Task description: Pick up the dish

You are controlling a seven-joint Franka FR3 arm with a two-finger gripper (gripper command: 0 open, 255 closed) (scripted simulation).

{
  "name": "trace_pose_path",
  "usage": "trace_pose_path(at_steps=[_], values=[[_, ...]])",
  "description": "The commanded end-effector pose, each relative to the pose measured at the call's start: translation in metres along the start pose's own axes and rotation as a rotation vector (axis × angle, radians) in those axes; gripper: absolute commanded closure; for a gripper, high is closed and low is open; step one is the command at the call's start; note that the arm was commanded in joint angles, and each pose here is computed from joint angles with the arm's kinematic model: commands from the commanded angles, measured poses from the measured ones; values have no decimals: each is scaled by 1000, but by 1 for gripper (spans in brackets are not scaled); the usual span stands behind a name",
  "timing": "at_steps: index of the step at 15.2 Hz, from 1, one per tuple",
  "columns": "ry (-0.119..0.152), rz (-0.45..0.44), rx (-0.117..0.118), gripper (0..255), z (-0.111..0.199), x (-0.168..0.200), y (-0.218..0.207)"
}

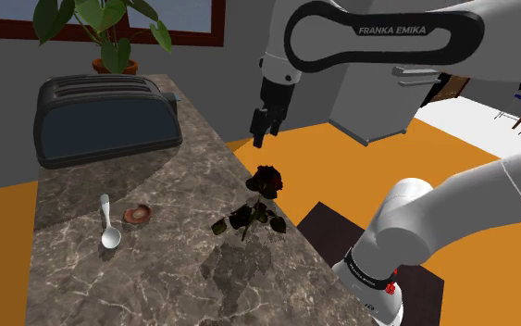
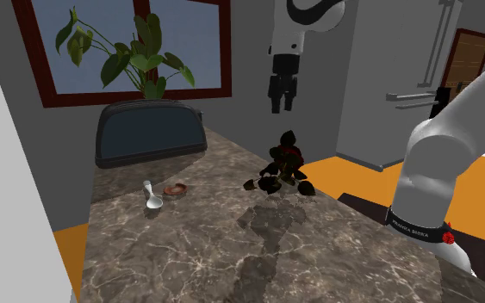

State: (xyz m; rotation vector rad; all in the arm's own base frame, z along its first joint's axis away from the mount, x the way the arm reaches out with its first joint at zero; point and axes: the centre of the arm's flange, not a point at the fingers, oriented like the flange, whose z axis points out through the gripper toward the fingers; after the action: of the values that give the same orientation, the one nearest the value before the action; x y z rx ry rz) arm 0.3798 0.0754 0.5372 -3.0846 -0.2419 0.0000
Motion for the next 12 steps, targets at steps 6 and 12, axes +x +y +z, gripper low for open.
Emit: trace_pose_path(at_steps=[6,12], values=[[-24,-56,-8,0,43,61,-60],[-46,-103,-15,0,82,110,-114]])
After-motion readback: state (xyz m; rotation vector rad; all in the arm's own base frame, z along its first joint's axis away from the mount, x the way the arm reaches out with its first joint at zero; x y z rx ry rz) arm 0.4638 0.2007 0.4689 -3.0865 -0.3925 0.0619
